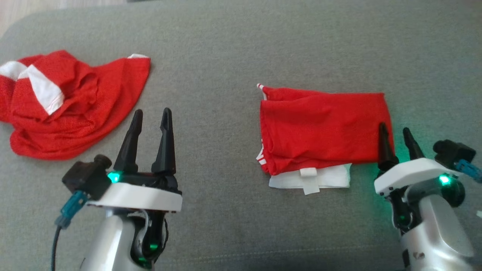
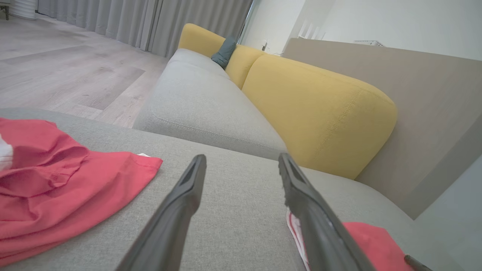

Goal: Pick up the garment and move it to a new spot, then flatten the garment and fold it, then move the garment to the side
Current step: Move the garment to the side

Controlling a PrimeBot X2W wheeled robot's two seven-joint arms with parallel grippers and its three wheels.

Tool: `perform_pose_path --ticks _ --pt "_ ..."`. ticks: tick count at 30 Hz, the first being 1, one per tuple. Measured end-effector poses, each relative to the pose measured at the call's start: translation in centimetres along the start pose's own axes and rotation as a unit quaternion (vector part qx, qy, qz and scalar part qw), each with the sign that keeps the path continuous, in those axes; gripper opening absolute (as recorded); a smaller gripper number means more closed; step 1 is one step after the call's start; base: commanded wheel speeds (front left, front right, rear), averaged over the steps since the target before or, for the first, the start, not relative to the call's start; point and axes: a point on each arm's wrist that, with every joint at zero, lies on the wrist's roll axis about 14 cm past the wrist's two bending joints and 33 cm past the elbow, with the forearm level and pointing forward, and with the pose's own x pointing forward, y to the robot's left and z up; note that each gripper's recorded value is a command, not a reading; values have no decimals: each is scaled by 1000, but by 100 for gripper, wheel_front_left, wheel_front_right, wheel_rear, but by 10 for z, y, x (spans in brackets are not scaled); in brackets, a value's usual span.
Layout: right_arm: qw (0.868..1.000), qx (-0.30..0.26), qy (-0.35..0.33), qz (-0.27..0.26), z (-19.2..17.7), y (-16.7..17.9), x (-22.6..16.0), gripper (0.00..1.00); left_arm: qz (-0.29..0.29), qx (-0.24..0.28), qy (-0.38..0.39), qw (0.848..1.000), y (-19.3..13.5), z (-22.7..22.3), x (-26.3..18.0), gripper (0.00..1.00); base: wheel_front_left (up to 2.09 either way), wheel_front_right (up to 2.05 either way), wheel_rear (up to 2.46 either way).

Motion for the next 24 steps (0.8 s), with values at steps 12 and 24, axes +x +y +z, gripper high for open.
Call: perform_pose_path --ticks 12,24 --pt "998 5 54 32 -33 25 21 0 13 3 10 1000 13 -9 6 100 0 0 0" --pt "985 -164 -51 -1 57 -31 29 0 -14 -4 21 1000 -2 -21 20 100 0 0 0"
